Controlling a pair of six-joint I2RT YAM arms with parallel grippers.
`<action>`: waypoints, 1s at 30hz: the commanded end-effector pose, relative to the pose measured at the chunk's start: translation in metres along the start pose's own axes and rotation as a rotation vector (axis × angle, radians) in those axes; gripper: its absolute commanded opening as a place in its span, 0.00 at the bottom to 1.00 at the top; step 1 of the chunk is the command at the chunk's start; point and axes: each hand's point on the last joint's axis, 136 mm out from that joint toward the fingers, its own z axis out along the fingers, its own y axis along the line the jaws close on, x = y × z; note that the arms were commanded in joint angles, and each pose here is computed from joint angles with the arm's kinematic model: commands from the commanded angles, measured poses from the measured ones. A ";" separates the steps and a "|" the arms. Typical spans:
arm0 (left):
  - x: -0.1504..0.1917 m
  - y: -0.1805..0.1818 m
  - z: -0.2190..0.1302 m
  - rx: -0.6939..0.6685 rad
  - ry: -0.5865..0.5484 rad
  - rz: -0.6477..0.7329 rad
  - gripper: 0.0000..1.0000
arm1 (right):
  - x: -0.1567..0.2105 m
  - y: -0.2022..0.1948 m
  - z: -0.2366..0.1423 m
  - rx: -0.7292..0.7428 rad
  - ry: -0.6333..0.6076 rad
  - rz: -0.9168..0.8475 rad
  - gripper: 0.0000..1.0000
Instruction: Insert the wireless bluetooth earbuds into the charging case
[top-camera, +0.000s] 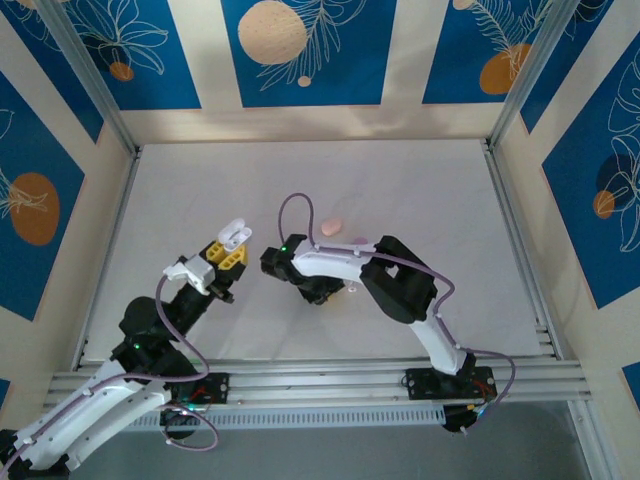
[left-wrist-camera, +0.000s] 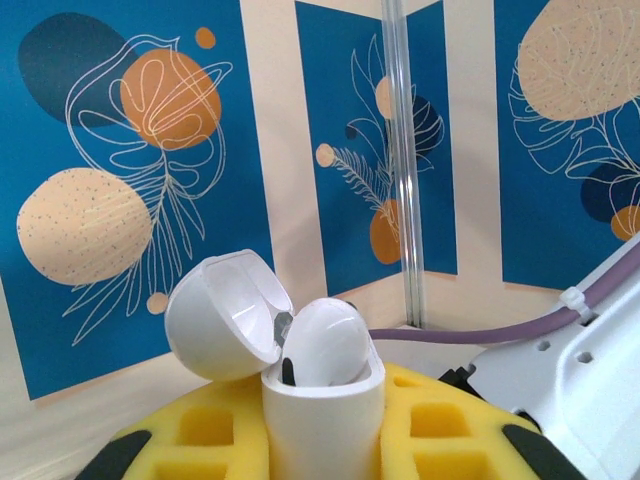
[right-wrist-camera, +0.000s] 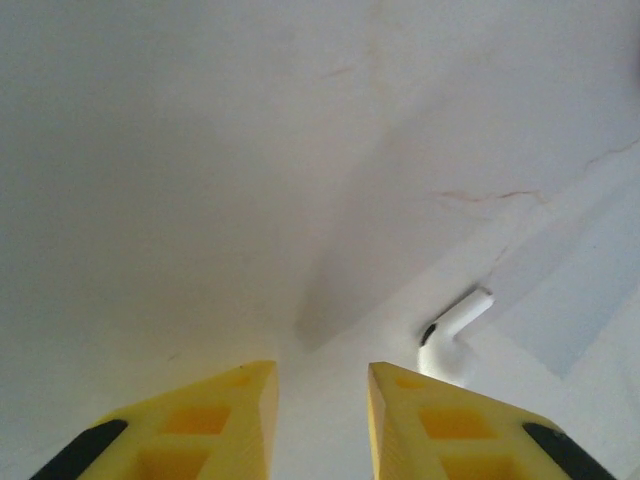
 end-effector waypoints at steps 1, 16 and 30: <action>-0.026 0.002 -0.002 0.000 -0.062 -0.004 0.13 | 0.000 -0.011 -0.030 -0.070 -0.035 0.089 0.31; -0.024 -0.005 0.006 0.033 -0.050 -0.014 0.13 | -0.003 -0.013 -0.002 -0.475 0.061 0.331 0.12; -0.020 -0.007 0.008 0.041 -0.037 -0.028 0.13 | 0.039 -0.041 0.025 -0.408 0.133 0.367 0.11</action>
